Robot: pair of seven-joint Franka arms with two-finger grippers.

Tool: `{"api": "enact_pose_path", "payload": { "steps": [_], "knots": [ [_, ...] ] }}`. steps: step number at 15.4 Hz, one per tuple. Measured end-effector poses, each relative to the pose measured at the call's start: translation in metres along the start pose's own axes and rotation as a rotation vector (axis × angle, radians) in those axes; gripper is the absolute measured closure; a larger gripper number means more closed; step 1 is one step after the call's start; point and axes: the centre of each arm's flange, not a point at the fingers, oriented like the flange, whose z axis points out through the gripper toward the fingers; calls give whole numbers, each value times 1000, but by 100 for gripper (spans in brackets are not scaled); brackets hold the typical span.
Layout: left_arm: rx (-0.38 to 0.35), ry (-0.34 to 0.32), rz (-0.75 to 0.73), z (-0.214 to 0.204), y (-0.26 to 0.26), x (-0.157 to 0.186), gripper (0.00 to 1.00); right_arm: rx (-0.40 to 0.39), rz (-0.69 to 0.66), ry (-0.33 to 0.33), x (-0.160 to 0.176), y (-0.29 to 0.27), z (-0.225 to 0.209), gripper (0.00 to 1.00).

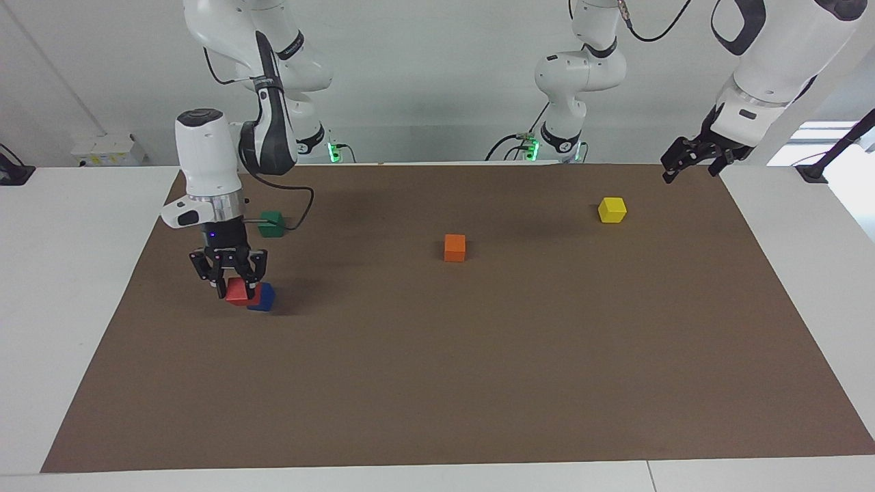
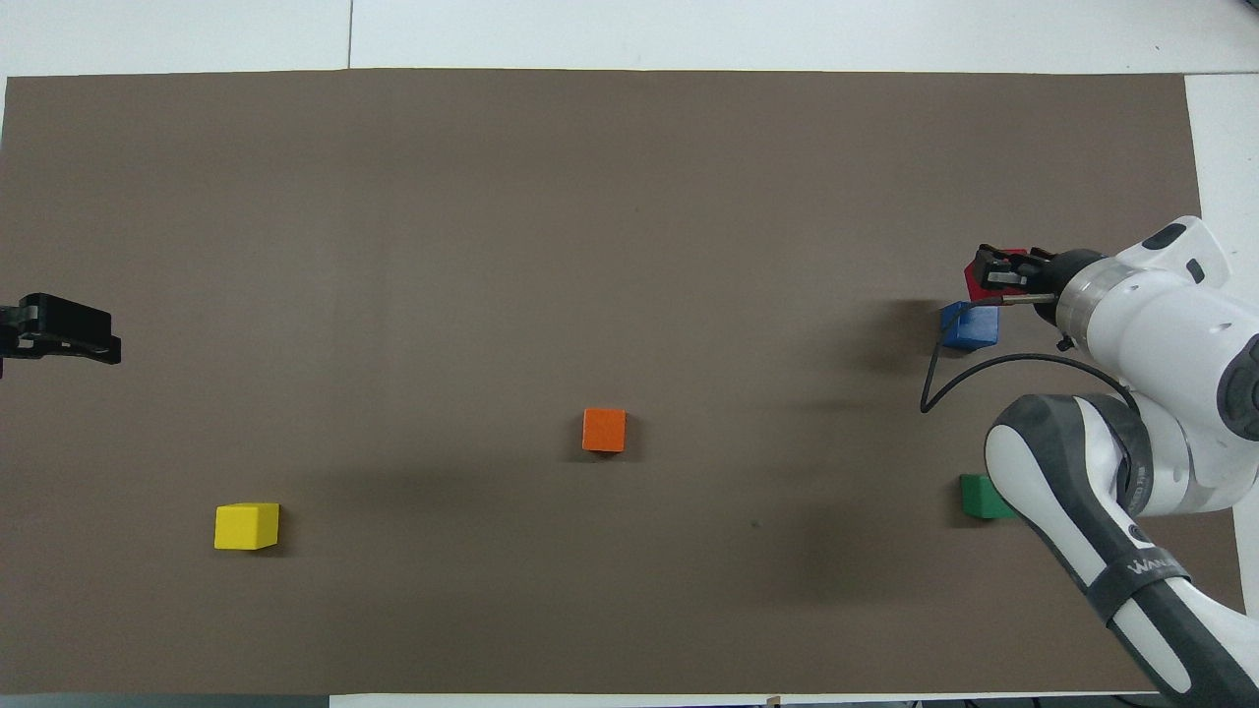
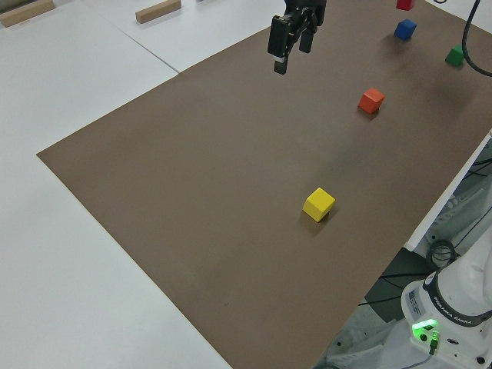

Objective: Transfer red block to right arm and stack on blue block
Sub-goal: 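Move the red cube over the blue cube with the right gripper, then lower the red cube onto the blue cube and open the right gripper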

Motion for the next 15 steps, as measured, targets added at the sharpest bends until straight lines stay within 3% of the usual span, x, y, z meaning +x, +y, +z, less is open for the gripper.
{"api": "enact_pose_path", "payload": {
  "steps": [7, 11, 15],
  "knots": [
    [0, -4, 0, 2, 0, 1, 0, -36, 40, -52, -9, 4, 10, 44],
    [0, -8, -2, 3, -1, 0, 0, -116, 54, -41, -20, -5, 14, 44],
    [0, -11, -2, 3, -1, 0, 0, -133, 67, -33, -24, -7, 12, 44]
  ]
}}
